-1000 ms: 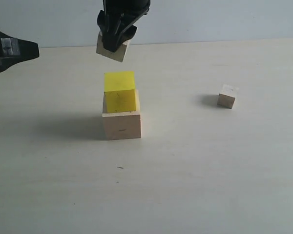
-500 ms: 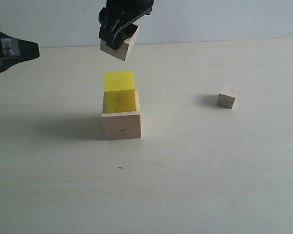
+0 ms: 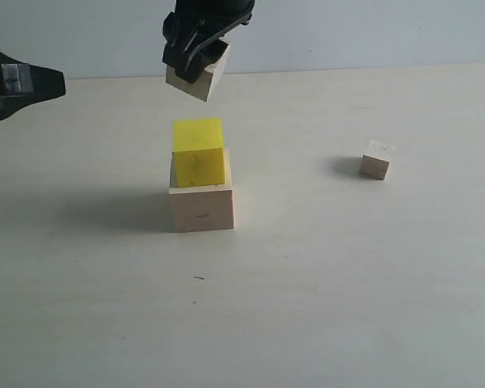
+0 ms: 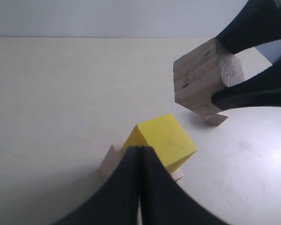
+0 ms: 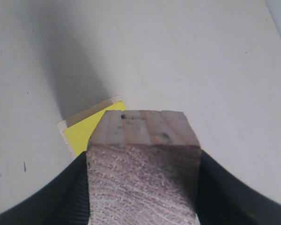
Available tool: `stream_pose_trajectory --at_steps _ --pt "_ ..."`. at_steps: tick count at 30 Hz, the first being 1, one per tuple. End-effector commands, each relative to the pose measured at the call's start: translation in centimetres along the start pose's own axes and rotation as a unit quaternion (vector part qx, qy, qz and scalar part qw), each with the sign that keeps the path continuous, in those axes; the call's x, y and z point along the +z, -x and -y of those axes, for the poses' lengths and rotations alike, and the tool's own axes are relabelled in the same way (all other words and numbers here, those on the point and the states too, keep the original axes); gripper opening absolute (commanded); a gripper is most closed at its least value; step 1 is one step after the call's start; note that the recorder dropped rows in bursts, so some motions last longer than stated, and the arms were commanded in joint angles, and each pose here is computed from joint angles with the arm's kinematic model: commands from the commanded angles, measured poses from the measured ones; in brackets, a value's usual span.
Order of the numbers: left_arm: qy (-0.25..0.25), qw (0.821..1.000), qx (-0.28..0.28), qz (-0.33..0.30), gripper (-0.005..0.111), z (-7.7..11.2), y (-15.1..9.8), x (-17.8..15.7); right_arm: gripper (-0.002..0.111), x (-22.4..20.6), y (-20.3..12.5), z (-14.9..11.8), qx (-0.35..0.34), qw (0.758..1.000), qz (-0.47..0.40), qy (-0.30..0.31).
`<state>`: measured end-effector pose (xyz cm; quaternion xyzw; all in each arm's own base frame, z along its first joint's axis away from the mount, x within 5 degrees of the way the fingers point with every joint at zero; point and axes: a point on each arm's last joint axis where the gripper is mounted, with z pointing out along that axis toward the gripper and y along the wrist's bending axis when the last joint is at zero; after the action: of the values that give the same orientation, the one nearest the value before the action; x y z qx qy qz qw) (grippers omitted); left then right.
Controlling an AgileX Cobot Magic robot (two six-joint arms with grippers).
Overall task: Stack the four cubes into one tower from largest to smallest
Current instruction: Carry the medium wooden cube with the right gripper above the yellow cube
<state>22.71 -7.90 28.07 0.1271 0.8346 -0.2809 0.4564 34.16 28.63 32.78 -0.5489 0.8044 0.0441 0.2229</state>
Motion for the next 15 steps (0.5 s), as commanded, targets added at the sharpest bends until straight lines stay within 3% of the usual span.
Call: stream_pose_trajectory --at_steps 1,7,15 --pt "0.002 1.0 0.0 0.002 0.0 0.0 -0.1 -0.12 0.0 -0.32 0.26 -0.05 0.027 1.0 0.013 0.005" --pt "-0.002 1.0 0.001 0.0 0.0 0.08 -0.13 -0.12 0.0 -0.32 0.25 -0.02 0.05 0.999 0.012 0.004" --pt "-0.031 0.999 0.001 -0.01 0.0 0.6 -0.32 -0.14 0.0 -0.32 0.28 -0.07 0.002 1.0 0.013 0.006"
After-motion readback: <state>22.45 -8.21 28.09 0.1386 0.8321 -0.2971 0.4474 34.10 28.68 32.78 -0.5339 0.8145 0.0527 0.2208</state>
